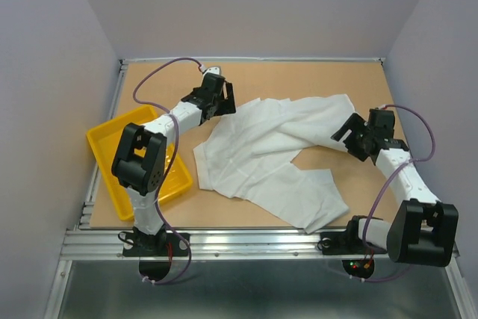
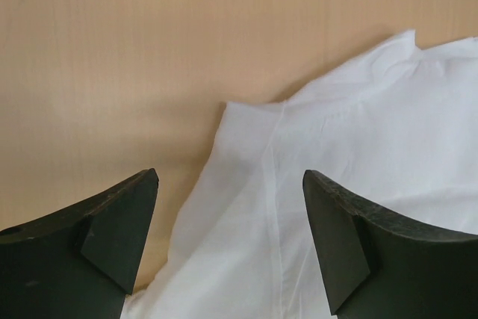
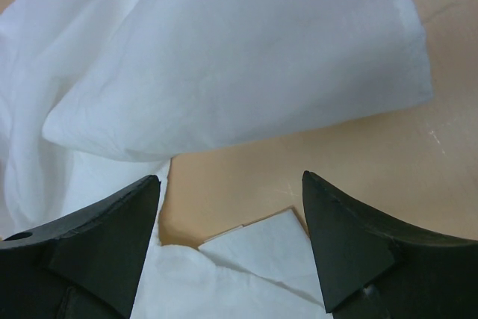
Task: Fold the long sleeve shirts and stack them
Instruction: Flatten the shirt out
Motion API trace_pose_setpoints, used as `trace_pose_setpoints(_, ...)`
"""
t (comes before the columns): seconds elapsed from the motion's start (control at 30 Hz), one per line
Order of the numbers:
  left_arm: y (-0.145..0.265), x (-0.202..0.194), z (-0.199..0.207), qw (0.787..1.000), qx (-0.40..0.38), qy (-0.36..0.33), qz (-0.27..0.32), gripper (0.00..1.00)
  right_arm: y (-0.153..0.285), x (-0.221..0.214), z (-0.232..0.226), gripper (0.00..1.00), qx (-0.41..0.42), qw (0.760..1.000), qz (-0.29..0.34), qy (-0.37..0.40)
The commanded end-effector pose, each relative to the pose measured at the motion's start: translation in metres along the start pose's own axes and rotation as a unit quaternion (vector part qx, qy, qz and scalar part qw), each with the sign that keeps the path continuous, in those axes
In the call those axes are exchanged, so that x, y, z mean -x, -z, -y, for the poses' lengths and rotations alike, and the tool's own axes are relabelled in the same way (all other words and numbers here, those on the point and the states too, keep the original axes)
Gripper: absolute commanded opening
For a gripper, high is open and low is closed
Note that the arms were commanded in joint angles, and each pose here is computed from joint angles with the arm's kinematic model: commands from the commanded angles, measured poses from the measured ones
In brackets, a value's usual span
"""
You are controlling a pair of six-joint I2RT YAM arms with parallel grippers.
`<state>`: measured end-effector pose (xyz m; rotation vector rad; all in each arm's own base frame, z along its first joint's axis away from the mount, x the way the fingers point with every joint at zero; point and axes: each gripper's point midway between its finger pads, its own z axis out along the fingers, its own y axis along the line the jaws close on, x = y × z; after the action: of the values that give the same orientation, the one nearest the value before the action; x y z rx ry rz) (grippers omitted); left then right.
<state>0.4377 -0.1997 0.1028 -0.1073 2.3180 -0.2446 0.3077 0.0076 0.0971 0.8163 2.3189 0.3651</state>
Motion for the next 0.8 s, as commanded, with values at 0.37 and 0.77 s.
trace_pose_setpoints(0.37, -0.036, -0.001, 0.005, 0.991, -0.013, -0.135, -0.017, 0.8, 0.011, -0.068, -0.066, 0.82, 0.113, 0.982, -0.07, 0.135)
trace_pose_setpoints(0.77, -0.048, -0.011, -0.001, 0.989, 0.002, -0.146, -0.028, 0.3, -0.015, -0.116, -0.145, 0.73, 0.143, 0.958, -0.08, 0.234)
